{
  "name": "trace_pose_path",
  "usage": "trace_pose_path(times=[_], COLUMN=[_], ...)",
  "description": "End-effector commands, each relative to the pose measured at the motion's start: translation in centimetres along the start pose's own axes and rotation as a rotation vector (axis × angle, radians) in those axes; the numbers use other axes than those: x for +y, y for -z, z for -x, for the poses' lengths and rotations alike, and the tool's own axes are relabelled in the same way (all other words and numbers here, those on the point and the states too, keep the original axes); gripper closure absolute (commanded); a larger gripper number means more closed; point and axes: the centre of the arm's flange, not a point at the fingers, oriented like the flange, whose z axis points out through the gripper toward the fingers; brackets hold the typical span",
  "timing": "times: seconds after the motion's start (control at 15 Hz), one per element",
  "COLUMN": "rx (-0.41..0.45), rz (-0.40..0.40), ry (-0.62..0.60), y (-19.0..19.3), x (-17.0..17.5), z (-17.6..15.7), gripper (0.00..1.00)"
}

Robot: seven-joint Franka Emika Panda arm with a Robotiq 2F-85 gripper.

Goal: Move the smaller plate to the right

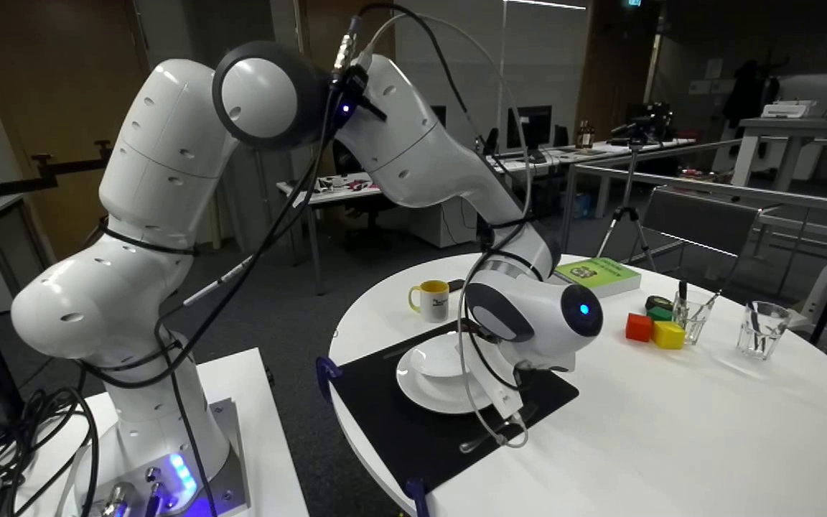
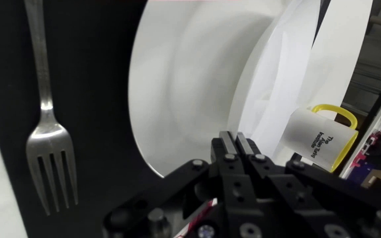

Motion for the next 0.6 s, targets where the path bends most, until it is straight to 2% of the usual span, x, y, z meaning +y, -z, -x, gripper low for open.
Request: trace_pose_path(times=[0.0,0.53], rx=[0.068,0.145], rz=[-0.036,-0.041], ry=[0.0,-0.057], y=[2.1,5.2], x=[0.6,1.4], z=[0.2,1.4], gripper=[1.0,0.99])
